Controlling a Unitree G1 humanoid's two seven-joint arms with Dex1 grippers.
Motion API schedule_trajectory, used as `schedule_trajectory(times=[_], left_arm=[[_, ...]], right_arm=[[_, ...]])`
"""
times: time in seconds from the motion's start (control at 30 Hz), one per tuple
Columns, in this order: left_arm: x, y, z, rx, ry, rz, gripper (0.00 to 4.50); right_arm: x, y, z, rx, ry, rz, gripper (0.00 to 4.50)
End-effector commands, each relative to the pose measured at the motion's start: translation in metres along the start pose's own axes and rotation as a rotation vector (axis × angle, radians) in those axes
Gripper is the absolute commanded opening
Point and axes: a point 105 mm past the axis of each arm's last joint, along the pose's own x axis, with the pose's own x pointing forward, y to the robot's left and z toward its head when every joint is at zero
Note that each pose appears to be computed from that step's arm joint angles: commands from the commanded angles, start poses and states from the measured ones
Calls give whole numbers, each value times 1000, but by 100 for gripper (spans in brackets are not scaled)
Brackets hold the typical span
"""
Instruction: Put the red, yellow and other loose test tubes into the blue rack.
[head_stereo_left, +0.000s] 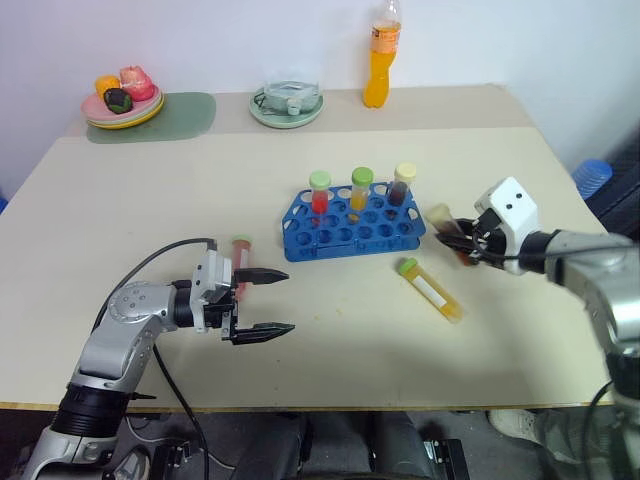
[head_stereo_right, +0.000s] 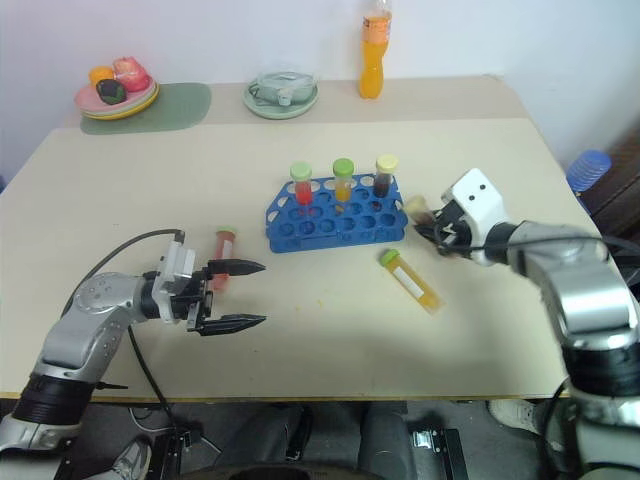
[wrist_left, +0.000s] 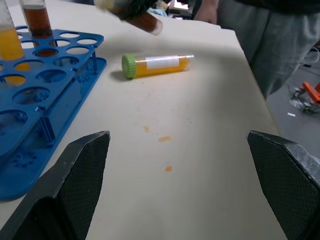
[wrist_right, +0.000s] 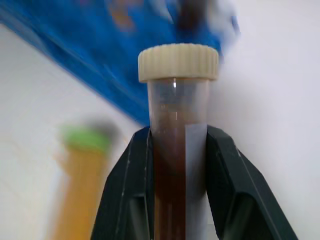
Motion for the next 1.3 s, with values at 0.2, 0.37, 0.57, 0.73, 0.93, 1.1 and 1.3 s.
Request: schedule_trajectory(times=[0.2, 0.37, 0.57, 0.73, 0.93, 1.1, 1.3], left_arm=[[-1, 1, 8, 21, -19, -1, 450], [-1, 5, 10, 26, -17, -1, 450], [0, 6, 11, 29, -18, -2, 450], [-2, 6, 13, 32, -18, 2, 450], [-2, 3, 14, 29, -17, 7, 450], [-4, 2, 14, 27, -14, 15, 450], [-2, 1, 15, 25, -17, 19, 450]], right_arm=[[14, 17, 52, 63, -531, -105, 86], [29, 16, 46, 103, -641, -223, 86], [42, 10, 13, 110, -634, -296, 86], [57, 8, 1, 124, -625, -314, 86], [68, 12, -5, 134, -621, -306, 86], [74, 17, -4, 138, -628, -283, 86], [81, 24, -5, 149, -626, -265, 86]])
